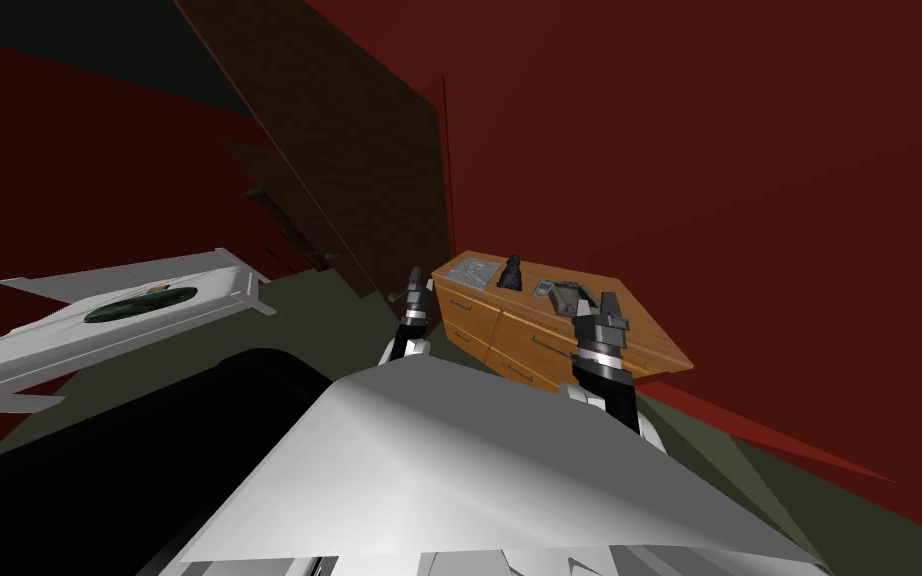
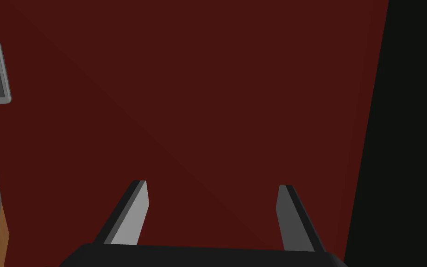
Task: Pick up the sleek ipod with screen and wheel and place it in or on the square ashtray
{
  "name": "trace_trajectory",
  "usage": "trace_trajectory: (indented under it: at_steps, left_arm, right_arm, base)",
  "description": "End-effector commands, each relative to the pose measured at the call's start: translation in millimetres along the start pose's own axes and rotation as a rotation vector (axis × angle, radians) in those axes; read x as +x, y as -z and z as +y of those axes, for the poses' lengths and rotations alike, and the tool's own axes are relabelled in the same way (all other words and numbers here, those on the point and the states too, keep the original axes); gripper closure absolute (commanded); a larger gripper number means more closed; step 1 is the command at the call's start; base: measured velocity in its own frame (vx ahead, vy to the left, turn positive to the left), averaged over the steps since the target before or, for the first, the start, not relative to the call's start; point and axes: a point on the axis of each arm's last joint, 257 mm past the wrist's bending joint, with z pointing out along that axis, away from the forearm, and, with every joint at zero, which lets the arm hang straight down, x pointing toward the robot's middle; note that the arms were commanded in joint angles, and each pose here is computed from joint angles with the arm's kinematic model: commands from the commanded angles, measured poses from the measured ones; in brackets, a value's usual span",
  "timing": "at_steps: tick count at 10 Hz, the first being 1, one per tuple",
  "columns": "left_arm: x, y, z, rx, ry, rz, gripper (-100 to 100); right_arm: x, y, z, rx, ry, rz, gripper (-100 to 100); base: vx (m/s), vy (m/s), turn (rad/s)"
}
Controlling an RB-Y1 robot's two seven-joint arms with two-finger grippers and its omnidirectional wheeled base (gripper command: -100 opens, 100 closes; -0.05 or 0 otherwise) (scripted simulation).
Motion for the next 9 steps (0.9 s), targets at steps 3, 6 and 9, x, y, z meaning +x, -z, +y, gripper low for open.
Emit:
trace_trajectory:
  at_steps: [3,6,9]
  left_arm:
    - [0.0,0.0,0.0,0.000,0.000,0.000,0]
    - [0.1,0.0,0.0,0.000,0.000,0.000,0]
    - [0.1,0.0,0.0,0.000,0.000,0.000,0]
  right_arm:
    - [-16.2,8.4,-16.9,0.058,0.066,0.033,-100]
    - [-41.0,20.0,-36.0,0.136,0.150,0.063,-100]
    - [-77.1,35.8,-55.8,0.236,0.257,0.088,-100]
  base:
    - [0.003,0.064,0.032]
    - [0.003,0.088,0.047]
    - [0.014,0.097,0.070]
